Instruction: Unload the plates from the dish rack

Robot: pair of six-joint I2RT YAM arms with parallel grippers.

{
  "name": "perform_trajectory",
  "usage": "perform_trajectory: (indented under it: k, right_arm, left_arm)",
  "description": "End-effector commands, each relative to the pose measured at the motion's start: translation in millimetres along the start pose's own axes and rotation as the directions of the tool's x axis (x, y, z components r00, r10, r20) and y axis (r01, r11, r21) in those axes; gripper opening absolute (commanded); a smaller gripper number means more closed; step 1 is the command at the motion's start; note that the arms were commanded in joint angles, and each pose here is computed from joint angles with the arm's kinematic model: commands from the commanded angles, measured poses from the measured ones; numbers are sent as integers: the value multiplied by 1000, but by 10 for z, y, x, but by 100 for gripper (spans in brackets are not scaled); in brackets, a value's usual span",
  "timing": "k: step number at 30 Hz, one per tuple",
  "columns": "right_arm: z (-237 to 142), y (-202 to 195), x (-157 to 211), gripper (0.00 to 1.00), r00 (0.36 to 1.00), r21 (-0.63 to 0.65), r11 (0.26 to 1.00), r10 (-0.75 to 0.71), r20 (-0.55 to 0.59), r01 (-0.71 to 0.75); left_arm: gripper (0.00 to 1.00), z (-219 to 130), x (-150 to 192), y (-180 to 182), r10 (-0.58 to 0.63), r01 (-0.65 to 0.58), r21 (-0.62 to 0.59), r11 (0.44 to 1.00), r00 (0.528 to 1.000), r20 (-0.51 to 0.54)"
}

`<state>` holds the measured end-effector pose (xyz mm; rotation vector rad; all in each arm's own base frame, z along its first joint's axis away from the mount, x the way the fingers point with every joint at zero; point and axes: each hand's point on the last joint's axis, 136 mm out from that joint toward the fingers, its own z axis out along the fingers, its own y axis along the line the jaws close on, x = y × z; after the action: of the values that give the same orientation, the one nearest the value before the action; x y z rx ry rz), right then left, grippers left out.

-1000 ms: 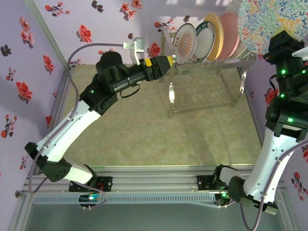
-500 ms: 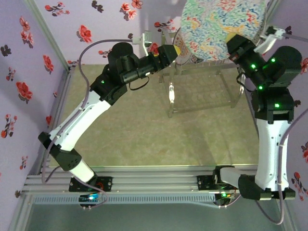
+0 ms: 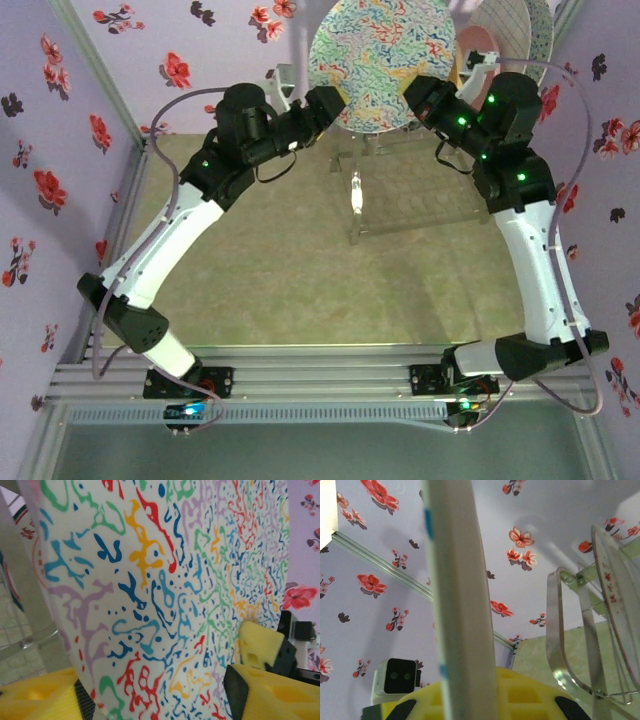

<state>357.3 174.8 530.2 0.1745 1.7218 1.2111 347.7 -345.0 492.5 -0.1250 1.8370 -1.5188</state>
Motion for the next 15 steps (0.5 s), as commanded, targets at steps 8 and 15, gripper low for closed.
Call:
perform_trajectory:
  k: [8, 15]
  right_arm:
    - [-23, 469, -112, 0, 1000, -170, 985, 0, 28, 5]
    - [74, 462, 40, 0, 999, -171, 985, 19, -35, -25]
  left_arm:
    - [60, -266, -202, -52, -13, 12, 14, 1000, 995, 95]
    - [54, -242, -245, -47, -29, 26, 29, 999, 994, 105]
